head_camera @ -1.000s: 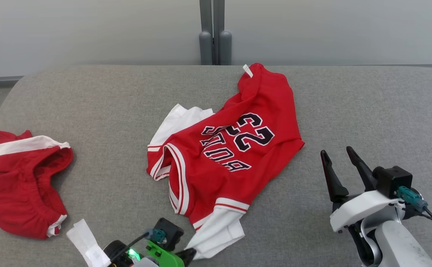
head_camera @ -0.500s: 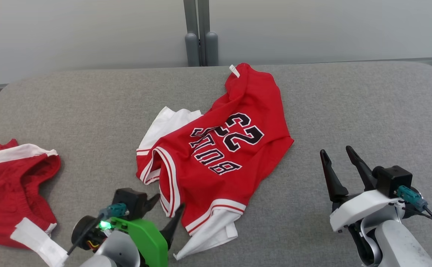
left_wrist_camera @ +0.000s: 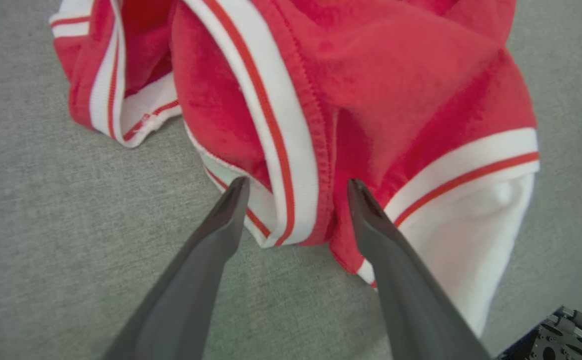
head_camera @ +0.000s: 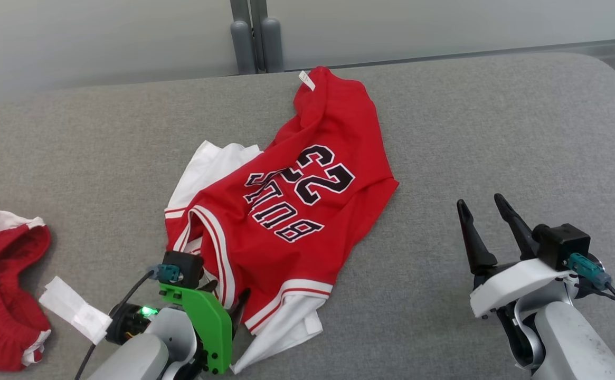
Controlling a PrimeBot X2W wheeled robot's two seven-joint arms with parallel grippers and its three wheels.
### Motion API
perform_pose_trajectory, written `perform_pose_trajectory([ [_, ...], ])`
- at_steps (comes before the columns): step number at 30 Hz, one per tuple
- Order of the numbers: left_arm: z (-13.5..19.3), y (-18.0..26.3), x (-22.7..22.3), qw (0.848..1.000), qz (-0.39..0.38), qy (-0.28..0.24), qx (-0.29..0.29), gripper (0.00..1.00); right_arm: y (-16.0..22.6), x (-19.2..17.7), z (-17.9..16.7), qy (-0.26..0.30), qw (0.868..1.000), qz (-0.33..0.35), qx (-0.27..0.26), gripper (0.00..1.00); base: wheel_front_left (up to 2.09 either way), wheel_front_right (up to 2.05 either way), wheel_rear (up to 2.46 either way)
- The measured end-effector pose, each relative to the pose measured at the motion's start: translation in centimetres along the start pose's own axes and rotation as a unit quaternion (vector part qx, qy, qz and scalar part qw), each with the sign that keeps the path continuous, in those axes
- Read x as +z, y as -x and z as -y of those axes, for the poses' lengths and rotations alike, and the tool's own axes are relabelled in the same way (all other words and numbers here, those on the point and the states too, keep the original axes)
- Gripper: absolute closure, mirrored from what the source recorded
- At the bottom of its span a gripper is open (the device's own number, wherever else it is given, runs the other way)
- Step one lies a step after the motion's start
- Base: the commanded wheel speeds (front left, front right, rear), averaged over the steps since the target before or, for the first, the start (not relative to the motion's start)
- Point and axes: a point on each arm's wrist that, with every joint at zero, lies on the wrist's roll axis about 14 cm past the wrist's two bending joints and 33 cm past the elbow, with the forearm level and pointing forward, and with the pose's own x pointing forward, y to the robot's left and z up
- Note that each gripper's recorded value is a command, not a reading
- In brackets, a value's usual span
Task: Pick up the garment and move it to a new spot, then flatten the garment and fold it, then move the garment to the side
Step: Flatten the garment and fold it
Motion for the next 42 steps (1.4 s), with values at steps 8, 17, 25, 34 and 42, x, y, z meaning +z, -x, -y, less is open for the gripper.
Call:
perform_pose_trajectory([
  [8, -2.0, -1.3, 0.7, 1.000, 0.005, -0.009, 0.011, 1.00, 0.0, -0.5, 1.0, -0.004, 1.000, -0.006, -0.016, 0.00, 0.00, 0.00, 0.00],
  [17, -7.5, -0.6, 7.3, 0.997, 0.035, -0.055, 0.052, 1.00, -0.8, -0.6, 1.5, -0.005, 1.000, -0.003, -0.021, 0.00, 0.00, 0.00, 0.00],
  [25, -13.1, -1.5, 9.2, 0.995, -0.007, -0.038, 0.093, 1.00, -1.5, -1.0, 2.0, -0.005, 1.000, -0.006, -0.028, 0.00, 0.00, 0.00, 0.00],
  [34, -12.7, -2.1, 11.1, 0.994, 0.040, -0.059, 0.082, 0.00, -0.2, -1.3, 3.1, -0.007, 0.999, -0.012, -0.049, 0.00, 0.00, 0.00, 0.00],
  [42, -11.0, 2.0, 13.0, 0.975, 0.188, -0.062, 0.104, 0.00, 0.8, -0.6, 1.7, -0.015, 0.999, -0.003, -0.038, 0.00, 0.00, 0.00, 0.00],
])
